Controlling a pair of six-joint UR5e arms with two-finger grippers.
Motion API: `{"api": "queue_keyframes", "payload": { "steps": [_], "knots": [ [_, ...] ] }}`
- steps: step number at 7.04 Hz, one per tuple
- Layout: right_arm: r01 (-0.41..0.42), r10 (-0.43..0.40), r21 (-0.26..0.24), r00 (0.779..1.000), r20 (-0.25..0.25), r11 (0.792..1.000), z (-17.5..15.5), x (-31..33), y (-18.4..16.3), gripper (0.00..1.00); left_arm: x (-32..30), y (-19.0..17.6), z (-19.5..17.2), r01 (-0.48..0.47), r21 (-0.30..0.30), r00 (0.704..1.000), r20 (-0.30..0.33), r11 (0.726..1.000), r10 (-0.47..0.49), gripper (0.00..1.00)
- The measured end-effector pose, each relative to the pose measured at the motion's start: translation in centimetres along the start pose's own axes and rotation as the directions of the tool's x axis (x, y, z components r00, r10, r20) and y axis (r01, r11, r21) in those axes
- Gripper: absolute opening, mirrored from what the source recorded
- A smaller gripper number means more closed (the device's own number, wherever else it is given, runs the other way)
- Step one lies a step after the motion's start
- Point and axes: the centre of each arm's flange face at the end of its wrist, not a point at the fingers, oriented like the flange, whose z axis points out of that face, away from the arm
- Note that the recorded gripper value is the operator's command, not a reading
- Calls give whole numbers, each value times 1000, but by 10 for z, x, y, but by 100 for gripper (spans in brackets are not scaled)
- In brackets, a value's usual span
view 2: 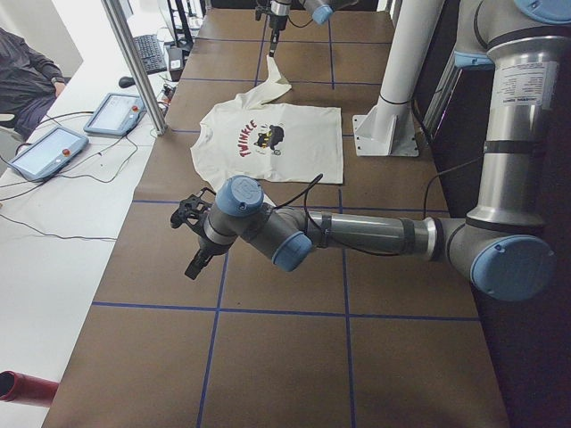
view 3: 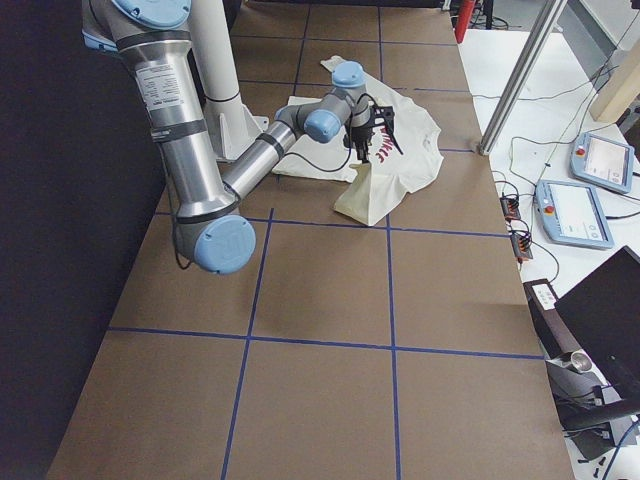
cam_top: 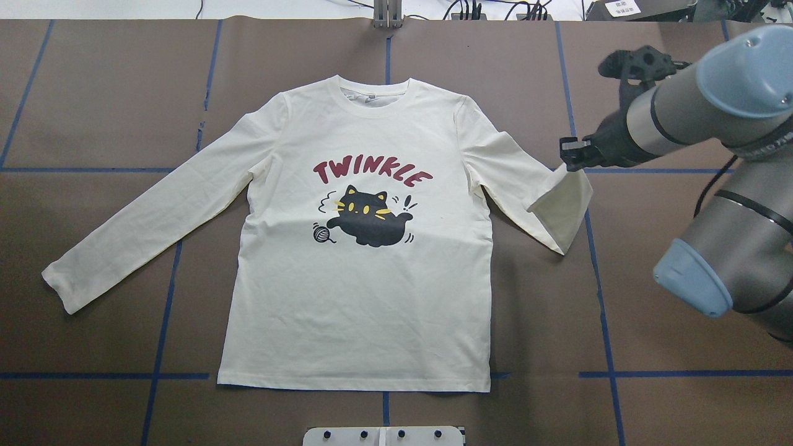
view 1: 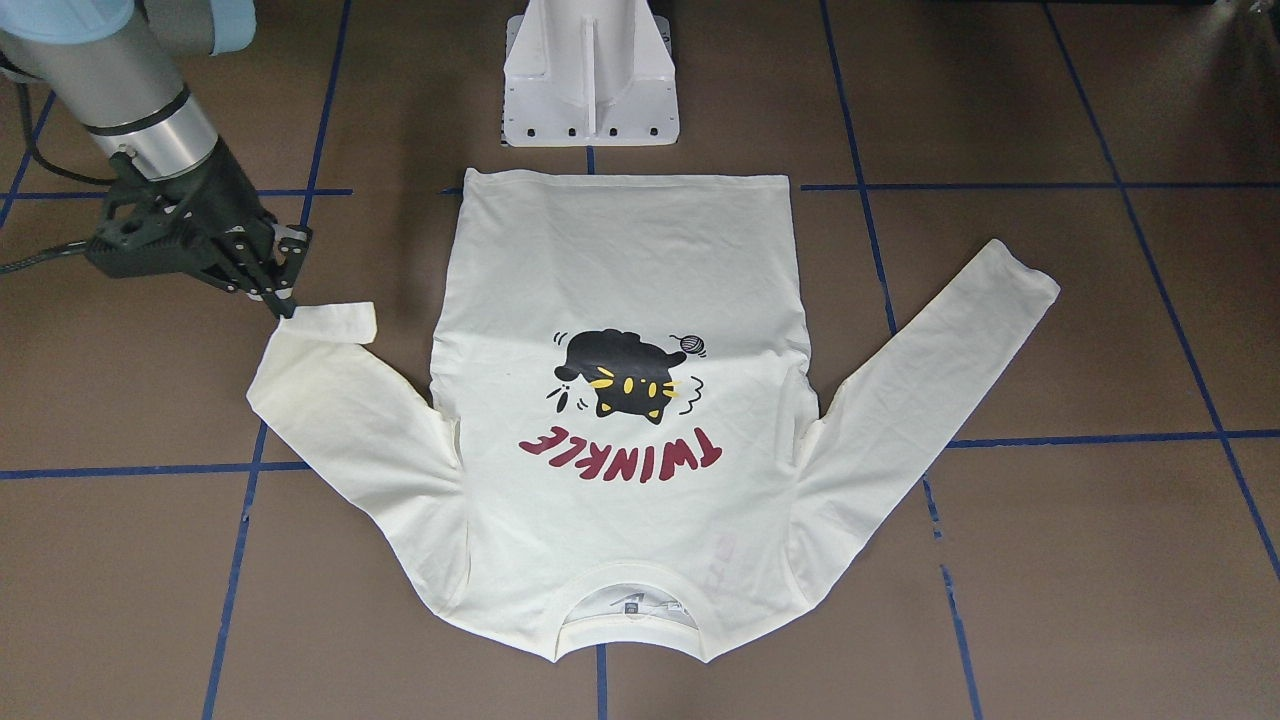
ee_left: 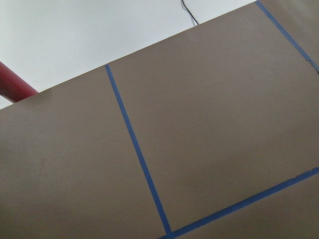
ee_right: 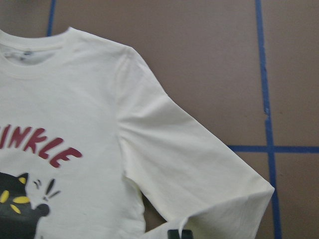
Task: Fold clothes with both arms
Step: 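Grasp the cuff with the right gripper and fold the sleeve across the chest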
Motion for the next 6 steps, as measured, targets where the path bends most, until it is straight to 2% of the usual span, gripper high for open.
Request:
{"api": "queue_keyframes", "payload": {
  "steps": [2, 3, 5, 6],
  "knots": [
    [32, -34, 73, 999, 33, 997, -23, -109, -53, 0, 0, 0, 0, 4, -3, 1000, 0, 1000, -4, 100],
    [52, -55, 100, 998, 22, 994, -18, -168, -71, 0, -1, 0, 1, 6, -5, 1000, 0, 1000, -6, 100],
    [95, -88, 148, 995, -48, 984, 22, -290, -79, 0, -2, 2, 1, 9, -8, 1000, 1, 1000, -9, 100],
    [107, -100, 163, 994, -55, 981, 54, -336, -67, 0, -1, 5, 0, 12, -10, 1000, -1, 1000, -12, 100]
  ]
}}
